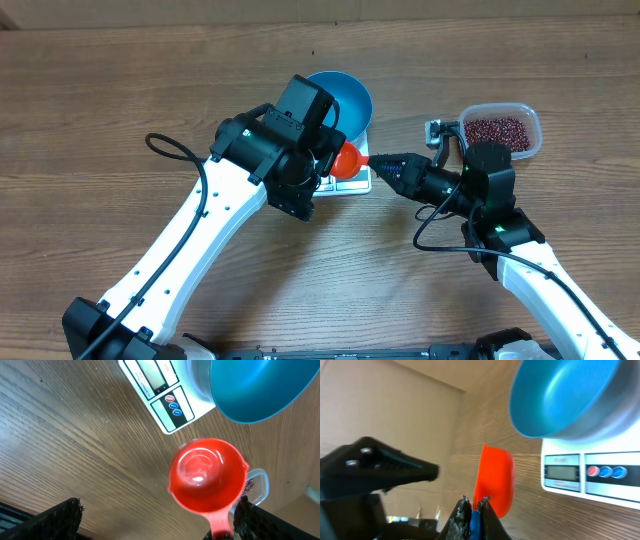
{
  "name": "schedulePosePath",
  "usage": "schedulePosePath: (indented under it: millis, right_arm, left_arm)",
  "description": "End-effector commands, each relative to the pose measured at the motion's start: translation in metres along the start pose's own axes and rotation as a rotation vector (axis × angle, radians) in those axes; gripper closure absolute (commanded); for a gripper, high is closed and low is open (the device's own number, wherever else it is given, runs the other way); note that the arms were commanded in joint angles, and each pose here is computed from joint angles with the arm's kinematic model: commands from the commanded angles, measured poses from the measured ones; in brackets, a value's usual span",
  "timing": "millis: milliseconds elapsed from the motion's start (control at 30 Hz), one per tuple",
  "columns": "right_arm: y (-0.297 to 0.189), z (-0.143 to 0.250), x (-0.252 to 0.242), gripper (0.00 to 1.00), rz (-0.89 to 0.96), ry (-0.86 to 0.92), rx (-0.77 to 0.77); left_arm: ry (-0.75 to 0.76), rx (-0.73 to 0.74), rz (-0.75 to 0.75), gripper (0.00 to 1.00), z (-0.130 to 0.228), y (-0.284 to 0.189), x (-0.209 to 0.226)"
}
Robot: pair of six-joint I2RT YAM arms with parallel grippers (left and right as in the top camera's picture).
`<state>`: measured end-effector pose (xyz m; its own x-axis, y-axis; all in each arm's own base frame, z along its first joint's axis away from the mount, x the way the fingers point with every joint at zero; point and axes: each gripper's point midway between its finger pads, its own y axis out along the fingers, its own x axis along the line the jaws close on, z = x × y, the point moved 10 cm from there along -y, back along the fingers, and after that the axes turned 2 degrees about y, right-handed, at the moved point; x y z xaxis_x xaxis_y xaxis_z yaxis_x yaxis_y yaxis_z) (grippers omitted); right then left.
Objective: Scoop item into bowl and weigh 150g on scale
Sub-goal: 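Close the right gripper on the scoop's blue handle, then open the left gripper and pull the scoop right with the right gripper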
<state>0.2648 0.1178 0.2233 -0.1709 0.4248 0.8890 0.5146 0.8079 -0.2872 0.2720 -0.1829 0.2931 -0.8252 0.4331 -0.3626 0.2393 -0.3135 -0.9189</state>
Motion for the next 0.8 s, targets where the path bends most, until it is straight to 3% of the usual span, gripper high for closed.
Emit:
schedulePosePath:
  millis: [0, 400, 767]
  right_arm:
    - [-0.001, -0.006, 0.002, 0.96, 0.052, -0.044, -0.05]
    - [-0.035, 0.001, 0.007, 0.96, 0.269, -0.08, -0.197]
    - [-0.088, 0.012, 0.007, 0.96, 0.572, -0.067, -0.454]
  left_arm:
    - [0.124, -0.027, 0.01, 0.01, -0.001, -0.005, 0.001]
    - [0.643, -0.195, -0.04, 0.0, -0.013, -0.006, 0.0]
    - [0.732, -0.161, -0.039, 0.0, -0.011, -0.006, 0.0]
